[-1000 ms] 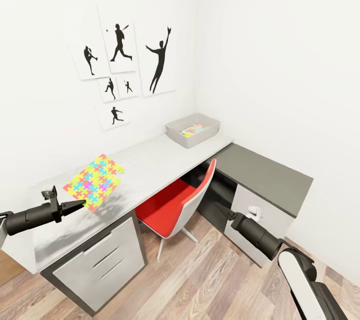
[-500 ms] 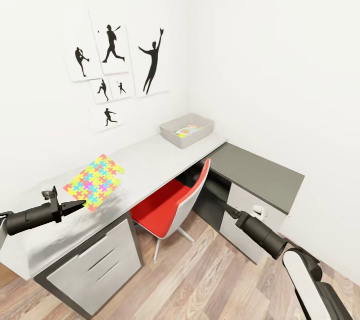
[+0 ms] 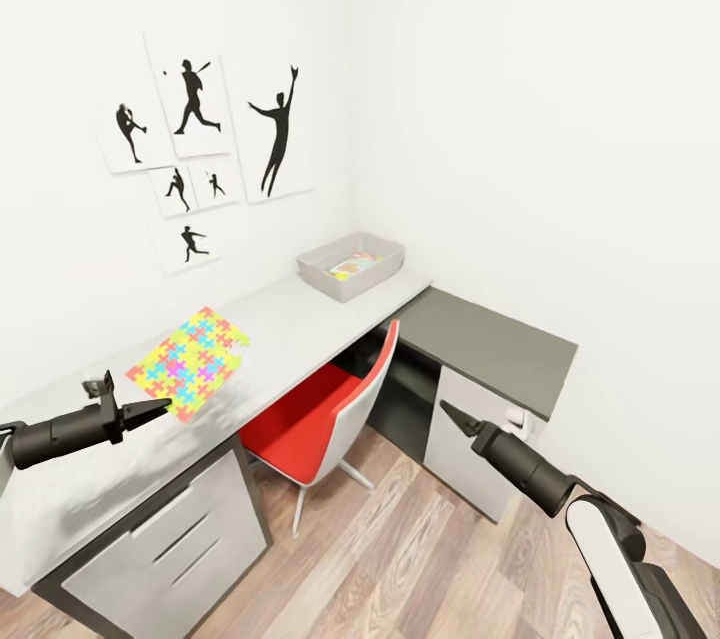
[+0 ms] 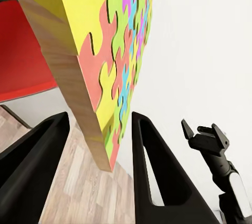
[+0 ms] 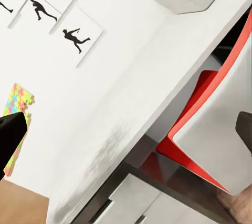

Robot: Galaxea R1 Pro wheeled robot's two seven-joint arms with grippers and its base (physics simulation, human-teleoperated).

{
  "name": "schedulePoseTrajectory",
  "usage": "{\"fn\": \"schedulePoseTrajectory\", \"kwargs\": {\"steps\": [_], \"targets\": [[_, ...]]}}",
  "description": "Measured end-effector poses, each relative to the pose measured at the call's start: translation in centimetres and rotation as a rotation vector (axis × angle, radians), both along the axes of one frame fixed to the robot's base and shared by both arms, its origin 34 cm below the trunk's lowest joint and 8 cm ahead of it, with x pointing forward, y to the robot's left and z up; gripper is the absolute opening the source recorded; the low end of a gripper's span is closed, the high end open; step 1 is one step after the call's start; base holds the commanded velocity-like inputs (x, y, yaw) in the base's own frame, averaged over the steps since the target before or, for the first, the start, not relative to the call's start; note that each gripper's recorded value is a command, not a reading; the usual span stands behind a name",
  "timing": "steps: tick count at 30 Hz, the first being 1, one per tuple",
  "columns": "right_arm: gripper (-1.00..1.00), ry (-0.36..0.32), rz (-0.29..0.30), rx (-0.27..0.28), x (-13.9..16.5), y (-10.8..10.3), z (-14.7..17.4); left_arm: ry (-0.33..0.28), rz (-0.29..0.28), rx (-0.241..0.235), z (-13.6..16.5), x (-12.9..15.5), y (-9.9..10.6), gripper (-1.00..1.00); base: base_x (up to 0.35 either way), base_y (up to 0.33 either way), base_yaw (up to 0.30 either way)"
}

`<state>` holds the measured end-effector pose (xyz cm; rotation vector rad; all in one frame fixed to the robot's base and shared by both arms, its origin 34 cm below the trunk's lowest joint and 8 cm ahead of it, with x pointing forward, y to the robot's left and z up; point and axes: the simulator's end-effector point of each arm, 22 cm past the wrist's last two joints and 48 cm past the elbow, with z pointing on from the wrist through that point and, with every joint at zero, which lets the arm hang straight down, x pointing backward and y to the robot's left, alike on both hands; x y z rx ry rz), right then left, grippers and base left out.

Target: Put all the toys in the child's room - the three board games (two on the bed and one on the table), the two jigsaw puzzles on the table, and the tennis ball on the table - inside the toy box on the table in the child's room.

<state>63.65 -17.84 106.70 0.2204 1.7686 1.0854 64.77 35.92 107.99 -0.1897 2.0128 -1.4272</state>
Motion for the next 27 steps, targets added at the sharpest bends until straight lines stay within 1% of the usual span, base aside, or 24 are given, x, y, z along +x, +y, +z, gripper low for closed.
{"fn": "schedulePoseTrajectory", "kwargs": {"steps": [12, 17, 19, 21, 22, 24, 25, 27], "targets": [[1.00, -0.020, 0.000, -0.002, -0.2, 0.0, 1.0, -0.030, -0.009, -0.014, 1.4, -0.3, -0.2, -1.00, 0.000, 0.000, -0.076], [1.00, -0.033, 0.003, -0.003, -0.3, 0.0, 1.5, -0.040, -0.010, -0.013, 1.8, -0.4, -0.2, -1.00, 0.003, 0.000, -0.011], [1.00, -0.061, 0.022, 0.007, -0.5, 0.3, 2.5, -0.043, -0.010, -0.012, 2.0, -0.4, -0.1, -1.00, 0.064, -0.008, 0.031], [1.00, -0.116, 0.071, 0.025, -1.3, 0.8, 4.3, -0.045, -0.008, -0.008, 2.1, -0.4, 0.1, -1.00, 0.155, -0.052, 0.010], [1.00, -0.131, 0.094, 0.025, -2.1, 0.7, 4.6, -0.046, -0.005, -0.002, 2.2, -0.5, 0.4, -1.00, 0.218, -0.072, 0.004], [1.00, -0.148, 0.108, 0.013, -2.7, -0.2, 5.2, -0.049, -0.003, 0.002, 2.4, -0.6, 0.9, -1.00, 0.190, -0.054, 0.002], [1.00, -0.157, 0.109, 0.004, -2.9, -1.1, 5.9, -0.061, -0.009, -0.009, 3.0, -0.8, 1.1, -1.00, 0.095, -0.025, 0.001], [1.00, -0.125, 0.101, 0.005, -3.0, -2.7, 6.0, -0.094, -0.030, -0.038, 4.3, -1.3, 1.3, -1.00, 0.046, -0.012, 0.000]]}}
